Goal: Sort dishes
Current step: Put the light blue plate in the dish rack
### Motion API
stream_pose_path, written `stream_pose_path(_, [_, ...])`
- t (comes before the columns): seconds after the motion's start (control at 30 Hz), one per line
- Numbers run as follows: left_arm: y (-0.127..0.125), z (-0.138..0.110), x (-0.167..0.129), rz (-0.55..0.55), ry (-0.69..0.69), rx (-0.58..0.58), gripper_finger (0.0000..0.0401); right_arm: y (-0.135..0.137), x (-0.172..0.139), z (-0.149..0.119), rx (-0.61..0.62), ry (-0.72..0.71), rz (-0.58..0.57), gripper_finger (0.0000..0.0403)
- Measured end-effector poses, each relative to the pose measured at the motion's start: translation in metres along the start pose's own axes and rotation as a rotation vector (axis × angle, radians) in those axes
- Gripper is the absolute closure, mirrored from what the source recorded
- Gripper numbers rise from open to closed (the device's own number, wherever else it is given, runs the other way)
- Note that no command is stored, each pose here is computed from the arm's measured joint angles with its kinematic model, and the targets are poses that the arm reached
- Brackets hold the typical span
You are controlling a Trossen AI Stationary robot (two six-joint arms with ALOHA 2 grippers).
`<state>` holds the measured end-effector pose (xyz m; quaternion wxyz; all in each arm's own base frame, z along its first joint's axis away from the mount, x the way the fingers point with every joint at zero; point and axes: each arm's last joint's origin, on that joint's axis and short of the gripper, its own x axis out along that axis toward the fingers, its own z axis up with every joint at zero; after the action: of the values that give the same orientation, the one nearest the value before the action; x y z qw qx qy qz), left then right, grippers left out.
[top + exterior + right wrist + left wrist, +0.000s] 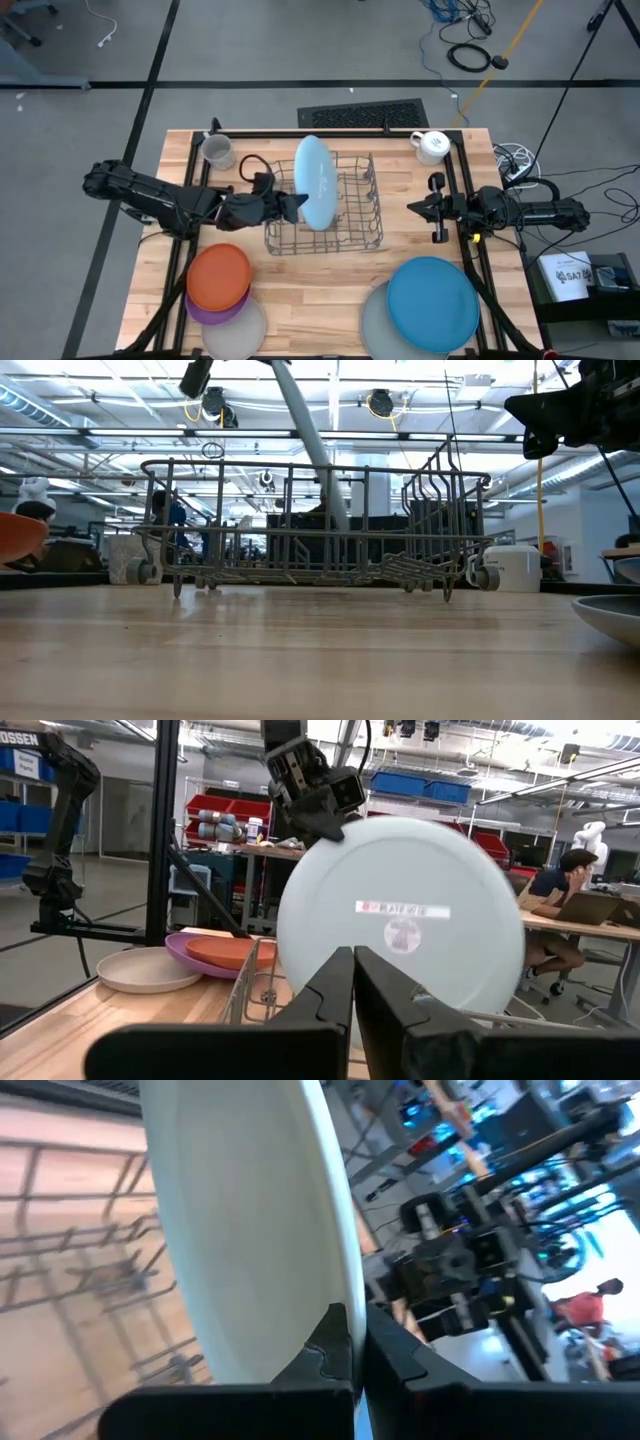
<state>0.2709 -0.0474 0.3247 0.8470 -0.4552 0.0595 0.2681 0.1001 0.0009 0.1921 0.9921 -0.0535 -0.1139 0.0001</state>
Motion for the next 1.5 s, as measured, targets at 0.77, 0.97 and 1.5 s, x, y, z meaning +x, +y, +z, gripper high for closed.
stream_pose_path(0.77, [0.004, -0.004, 0.003, 0.039, 0.017, -0.006, 0.0401, 0.000, 0.000, -0.002, 0.000, 0.019, 0.002, 0.0394])
stream_pose_path(0.97, [0.005, -0.007, 0.006, 0.043, 0.024, -0.006, 0.0400, 0.000, 0.000, -0.002, -0.001, 0.020, 0.001, 0.0394])
stream_pose_path(1.5, [0.003, -0.008, 0.021, 0.021, 0.011, -0.035, 0.0350, 0.000, 0.000, -0.002, 0.000, 0.022, 0.002, 0.0394])
